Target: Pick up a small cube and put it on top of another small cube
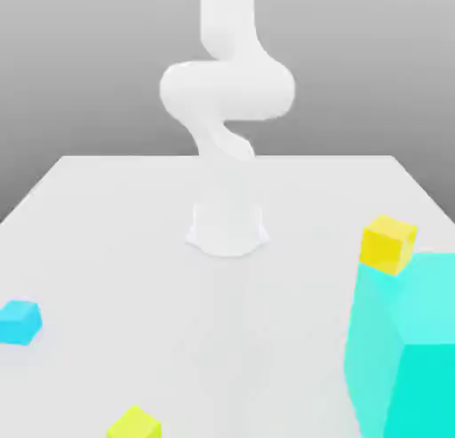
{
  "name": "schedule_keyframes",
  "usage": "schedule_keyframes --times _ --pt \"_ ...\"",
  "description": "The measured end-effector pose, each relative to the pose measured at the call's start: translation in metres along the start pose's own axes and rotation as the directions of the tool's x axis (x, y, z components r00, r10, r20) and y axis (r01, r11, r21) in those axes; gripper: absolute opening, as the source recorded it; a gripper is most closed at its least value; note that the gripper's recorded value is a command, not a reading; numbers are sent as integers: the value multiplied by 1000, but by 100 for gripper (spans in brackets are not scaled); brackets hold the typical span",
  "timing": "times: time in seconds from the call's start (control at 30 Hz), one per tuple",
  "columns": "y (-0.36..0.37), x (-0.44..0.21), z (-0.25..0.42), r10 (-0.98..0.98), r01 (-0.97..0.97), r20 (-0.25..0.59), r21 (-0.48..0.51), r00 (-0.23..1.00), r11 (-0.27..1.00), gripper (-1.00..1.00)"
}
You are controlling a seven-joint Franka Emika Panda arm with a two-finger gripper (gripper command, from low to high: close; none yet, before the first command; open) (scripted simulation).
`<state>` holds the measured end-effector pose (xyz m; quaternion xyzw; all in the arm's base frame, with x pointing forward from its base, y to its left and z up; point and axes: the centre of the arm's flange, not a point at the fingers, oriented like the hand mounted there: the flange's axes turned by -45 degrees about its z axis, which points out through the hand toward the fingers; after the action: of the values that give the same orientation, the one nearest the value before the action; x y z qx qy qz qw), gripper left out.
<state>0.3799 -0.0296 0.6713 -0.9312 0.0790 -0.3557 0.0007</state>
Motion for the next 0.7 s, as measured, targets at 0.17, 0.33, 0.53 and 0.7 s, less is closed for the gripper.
schedule_keyframes --times 0.17,0.33,0.53,0.7 --pt "71 -15 101 283 -267 110 -141 953 953 0" --pt "152 -57 185 553 -495 159 -296 818 817 0" --pt "248 -144 259 818 -689 136 -474 558 549 0" --pt "324 -245 295 962 -765 43 -597 268 240 0"
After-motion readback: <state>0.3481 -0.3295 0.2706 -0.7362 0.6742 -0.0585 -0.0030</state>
